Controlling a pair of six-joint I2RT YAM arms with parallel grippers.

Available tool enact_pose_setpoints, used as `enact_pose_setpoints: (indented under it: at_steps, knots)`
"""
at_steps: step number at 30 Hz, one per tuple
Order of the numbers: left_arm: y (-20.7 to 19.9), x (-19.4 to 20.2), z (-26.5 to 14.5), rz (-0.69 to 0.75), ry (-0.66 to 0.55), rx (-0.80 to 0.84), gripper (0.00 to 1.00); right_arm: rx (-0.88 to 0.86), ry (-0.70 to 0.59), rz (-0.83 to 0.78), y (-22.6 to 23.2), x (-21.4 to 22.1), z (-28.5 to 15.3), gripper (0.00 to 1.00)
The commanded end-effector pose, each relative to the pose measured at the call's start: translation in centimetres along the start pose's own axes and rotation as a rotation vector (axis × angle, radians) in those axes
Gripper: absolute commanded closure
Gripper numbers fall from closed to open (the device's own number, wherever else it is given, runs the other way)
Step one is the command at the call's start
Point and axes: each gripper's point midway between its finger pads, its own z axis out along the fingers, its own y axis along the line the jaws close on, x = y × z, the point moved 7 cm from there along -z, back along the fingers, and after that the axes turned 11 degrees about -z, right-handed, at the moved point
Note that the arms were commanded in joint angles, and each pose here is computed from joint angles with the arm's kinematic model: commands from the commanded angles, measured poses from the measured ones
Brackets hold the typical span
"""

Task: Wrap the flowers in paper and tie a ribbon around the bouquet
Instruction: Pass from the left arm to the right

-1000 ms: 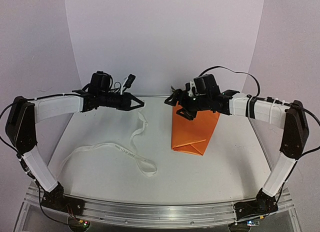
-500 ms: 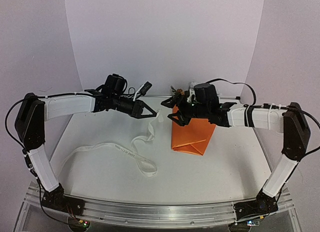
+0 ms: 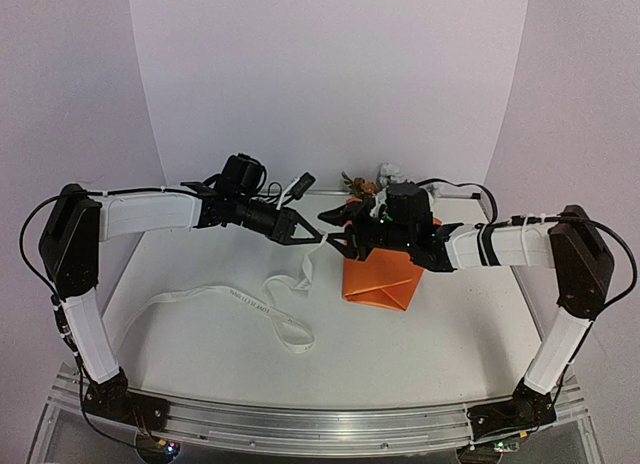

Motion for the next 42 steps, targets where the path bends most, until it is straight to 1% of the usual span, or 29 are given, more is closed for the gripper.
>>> enact_pose_setpoints:
  at_steps: [1, 8, 13, 17, 20, 22, 24, 25, 26, 27, 29, 30, 33, 34, 37, 39, 41, 42]
  knots:
    - [-1.2, -1.4, -0.1, 0.054, -0.030, 0.023, 1.00, -0.026, 0.008, 0.036, -0.8, 0.6, 0.0, 0.48]
    - [-0.9, -1.3, 0.3, 0.046, -0.020, 0.025, 1.00, -0.048, 0.016, 0.046, -0.6, 1.1, -0.1, 0.47]
    - [-0.7, -1.1, 0.5, 0.043, -0.014, 0.028, 1.00, -0.063, 0.026, 0.057, -0.4, 1.4, 0.0, 0.52]
    - [-0.5, -1.0, 0.7, 0.034, -0.002, 0.035, 1.00, -0.070, 0.029, 0.060, -0.4, 1.5, 0.0, 0.57]
    - [-0.4, -0.8, 0.8, 0.027, 0.003, 0.036, 1.00, -0.070, 0.031, 0.059, -0.5, 1.5, 0.1, 0.67]
    - [-0.3, -0.8, 0.7, 0.024, -0.001, 0.027, 0.99, -0.069, 0.037, 0.059, -0.6, 1.5, 0.2, 0.76]
    - [-0.2, -0.7, 0.6, 0.012, -0.013, 0.010, 0.94, -0.070, 0.040, 0.052, -0.6, 1.5, 0.3, 0.87]
    - [-0.3, -0.8, 0.4, 0.007, -0.030, 0.004, 0.90, -0.069, 0.038, 0.048, -0.6, 1.5, 0.3, 0.93]
    - [-0.3, -0.8, 0.1, -0.009, -0.056, -0.013, 0.86, -0.067, 0.035, 0.040, -0.6, 1.5, 0.3, 0.98]
    - [-0.3, -0.8, -0.2, -0.028, -0.088, -0.034, 0.81, -0.064, 0.032, 0.032, -0.6, 1.4, 0.2, 1.00]
    - [0.1, -0.8, -1.1, -0.093, -0.167, -0.098, 0.64, -0.038, 0.021, 0.004, -0.7, 1.3, 0.0, 1.00]
    - [0.1, -0.9, -1.8, -0.119, -0.211, -0.128, 0.59, -0.024, 0.018, -0.014, -0.6, 1.3, -0.2, 1.00]
    - [1.2, 0.0, -4.2, -0.259, -0.328, -0.266, 0.47, 0.047, 0.000, -0.089, -0.7, 1.2, -1.0, 1.00]
    - [1.7, 0.4, -5.3, -0.312, -0.376, -0.332, 0.45, 0.082, -0.009, -0.123, -0.7, 1.1, -1.4, 1.00]
    - [3.6, 3.0, -8.0, -0.517, -0.453, -0.512, 0.41, 0.177, -0.039, -0.235, -0.6, 0.8, -2.9, 1.00]
    - [4.6, 4.7, -10.1, -0.645, -0.521, -0.678, 0.41, 0.220, -0.064, -0.296, -0.4, 0.5, -3.7, 1.00]
    - [5.5, 7.2, -12.0, -0.813, -0.578, -0.845, 0.39, 0.263, -0.077, -0.347, -0.3, 0.3, -4.5, 1.00]
    - [5.7, 8.3, -12.7, -0.872, -0.603, -0.890, 0.38, 0.274, -0.085, -0.361, -0.3, 0.2, -4.8, 1.00]
